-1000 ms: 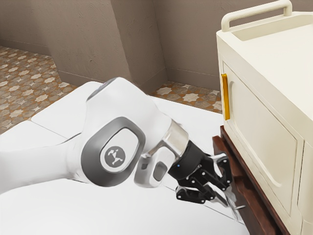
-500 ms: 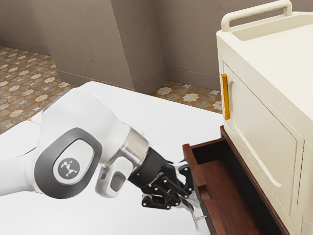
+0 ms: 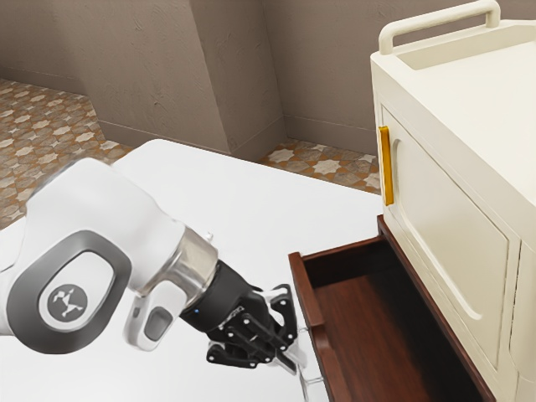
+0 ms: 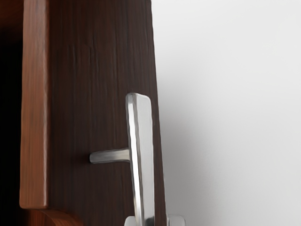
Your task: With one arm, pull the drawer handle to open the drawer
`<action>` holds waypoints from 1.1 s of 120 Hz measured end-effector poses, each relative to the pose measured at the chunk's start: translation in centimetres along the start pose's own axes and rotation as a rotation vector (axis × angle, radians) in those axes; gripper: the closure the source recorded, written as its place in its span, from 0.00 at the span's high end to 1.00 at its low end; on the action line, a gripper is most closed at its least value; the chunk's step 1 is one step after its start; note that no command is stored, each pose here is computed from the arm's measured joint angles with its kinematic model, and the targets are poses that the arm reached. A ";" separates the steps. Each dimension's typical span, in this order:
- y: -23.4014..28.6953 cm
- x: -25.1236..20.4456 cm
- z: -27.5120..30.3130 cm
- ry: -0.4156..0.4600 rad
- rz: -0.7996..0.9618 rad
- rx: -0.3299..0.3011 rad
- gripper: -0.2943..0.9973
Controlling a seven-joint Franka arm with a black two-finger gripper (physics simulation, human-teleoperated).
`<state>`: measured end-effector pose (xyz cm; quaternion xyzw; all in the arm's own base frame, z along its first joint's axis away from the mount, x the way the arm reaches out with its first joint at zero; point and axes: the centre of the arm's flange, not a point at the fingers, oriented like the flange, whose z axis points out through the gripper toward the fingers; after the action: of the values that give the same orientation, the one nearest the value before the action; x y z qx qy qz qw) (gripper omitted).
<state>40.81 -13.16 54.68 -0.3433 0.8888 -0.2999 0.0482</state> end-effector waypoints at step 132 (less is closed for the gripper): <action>5.1 0.2 -3.5 -0.020 0.022 -0.064 0.19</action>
<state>36.60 -8.56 54.66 -0.3376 0.9012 -0.2673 0.0494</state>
